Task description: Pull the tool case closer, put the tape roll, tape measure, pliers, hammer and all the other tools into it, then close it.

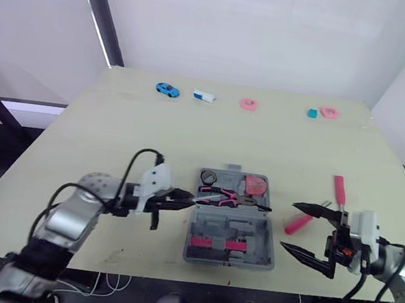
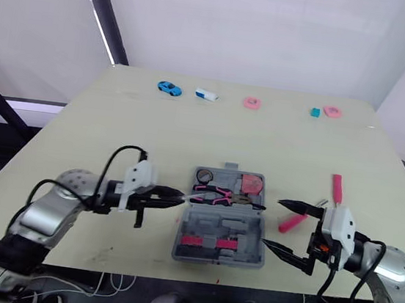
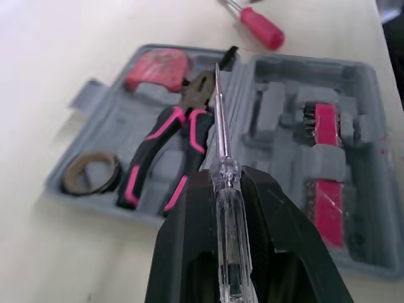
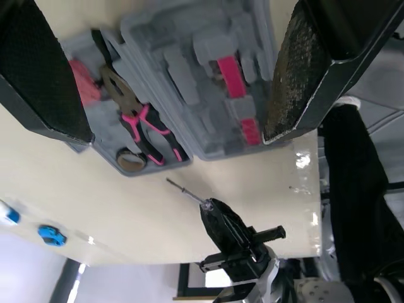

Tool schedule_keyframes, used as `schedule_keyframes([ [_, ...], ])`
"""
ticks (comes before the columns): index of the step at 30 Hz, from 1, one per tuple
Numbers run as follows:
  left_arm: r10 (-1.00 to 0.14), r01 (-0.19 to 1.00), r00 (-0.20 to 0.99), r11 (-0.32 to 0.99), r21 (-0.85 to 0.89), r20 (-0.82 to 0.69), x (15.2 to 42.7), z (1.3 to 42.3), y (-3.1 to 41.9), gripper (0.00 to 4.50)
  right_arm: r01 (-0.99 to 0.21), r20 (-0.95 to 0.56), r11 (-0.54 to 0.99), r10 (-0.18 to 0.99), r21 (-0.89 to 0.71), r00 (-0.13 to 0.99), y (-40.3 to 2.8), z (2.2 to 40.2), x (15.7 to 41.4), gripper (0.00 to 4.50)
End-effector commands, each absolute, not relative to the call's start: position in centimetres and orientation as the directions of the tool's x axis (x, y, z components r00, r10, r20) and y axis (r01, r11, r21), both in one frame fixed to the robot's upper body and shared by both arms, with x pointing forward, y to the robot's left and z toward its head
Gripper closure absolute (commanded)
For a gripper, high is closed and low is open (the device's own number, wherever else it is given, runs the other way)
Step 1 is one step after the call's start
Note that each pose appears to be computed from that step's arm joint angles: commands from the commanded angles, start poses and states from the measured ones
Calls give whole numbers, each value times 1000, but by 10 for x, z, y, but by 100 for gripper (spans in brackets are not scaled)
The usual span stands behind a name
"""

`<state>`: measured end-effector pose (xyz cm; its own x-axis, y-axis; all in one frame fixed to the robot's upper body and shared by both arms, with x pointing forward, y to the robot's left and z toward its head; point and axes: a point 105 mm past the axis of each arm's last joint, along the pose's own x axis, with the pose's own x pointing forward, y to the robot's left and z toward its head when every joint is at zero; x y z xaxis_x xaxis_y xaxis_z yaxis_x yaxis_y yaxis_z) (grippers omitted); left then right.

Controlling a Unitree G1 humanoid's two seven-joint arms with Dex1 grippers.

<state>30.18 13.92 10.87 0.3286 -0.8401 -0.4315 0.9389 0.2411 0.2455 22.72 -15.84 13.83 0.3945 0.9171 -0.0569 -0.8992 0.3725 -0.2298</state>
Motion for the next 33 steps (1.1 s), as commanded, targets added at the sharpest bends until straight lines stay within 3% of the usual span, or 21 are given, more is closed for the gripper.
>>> schedule_keyframes([
  [1, -832, 951, 283, 179, 252, -478, 309, 107, 127, 439, -869, -36, 398, 904, -295, 426, -164, 150, 225, 0],
  [11, -781, 975, 183, 65, 214, -596, 329, 91, 100, 439, -846, -43, 446, 878, -292, 477, -172, 145, 220, 0],
  [18, -779, 985, 81, -34, 171, -621, 321, 80, 80, 439, -840, -67, 451, 869, -301, 491, -175, 139, 218, 0],
  [33, -721, 991, 71, -27, 131, -689, 324, 73, 77, 439, -840, -76, 451, 867, -302, 492, -177, 139, 219, 0],
])
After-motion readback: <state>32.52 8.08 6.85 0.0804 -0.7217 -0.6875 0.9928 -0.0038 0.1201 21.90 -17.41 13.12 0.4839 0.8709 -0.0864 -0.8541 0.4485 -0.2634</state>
